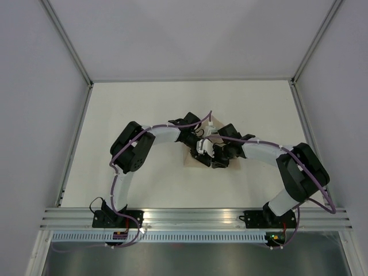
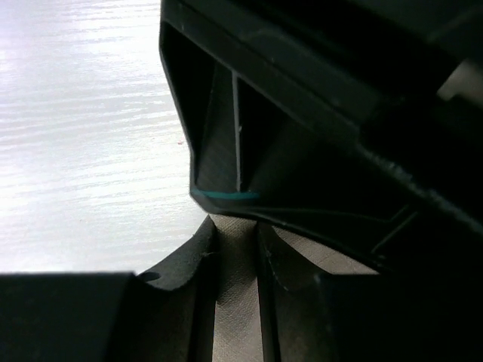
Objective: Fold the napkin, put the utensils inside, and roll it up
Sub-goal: Roll the napkin with the utensil
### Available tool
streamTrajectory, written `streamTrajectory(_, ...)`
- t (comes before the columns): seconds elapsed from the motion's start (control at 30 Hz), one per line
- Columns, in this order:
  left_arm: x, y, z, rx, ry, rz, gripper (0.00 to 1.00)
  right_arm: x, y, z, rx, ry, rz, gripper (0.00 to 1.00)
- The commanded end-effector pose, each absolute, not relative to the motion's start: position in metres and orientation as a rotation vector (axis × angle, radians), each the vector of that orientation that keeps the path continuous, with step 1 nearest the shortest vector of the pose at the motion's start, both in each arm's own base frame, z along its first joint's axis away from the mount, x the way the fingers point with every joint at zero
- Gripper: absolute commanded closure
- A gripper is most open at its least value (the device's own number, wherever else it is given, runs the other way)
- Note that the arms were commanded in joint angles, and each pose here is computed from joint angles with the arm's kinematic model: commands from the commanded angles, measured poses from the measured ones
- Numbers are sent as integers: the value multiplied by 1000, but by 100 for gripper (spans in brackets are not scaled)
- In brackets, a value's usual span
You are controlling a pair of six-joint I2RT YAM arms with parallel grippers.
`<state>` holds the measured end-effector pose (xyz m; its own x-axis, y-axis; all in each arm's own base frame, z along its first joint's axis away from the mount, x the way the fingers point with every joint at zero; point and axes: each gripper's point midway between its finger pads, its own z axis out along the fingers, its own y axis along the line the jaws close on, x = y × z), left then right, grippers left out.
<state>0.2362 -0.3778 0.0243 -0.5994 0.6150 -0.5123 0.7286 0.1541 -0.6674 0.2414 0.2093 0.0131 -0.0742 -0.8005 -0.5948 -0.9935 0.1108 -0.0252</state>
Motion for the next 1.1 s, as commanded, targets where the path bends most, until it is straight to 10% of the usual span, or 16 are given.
streamTrajectory(0.0, 264, -368, 33, 1235, 2295, -1250, 59, 215, 195, 0, -1792, 2087, 746, 85)
streamTrajectory(0.5, 326, -329, 103, 879, 2080, -904, 56, 231, 188, -11, -1747, 2346, 1117, 85)
streamTrajectory(1.07, 279, -344, 132, 1158, 1574, -415, 54, 261, 187, -35, -1701, 2518, 1230, 85)
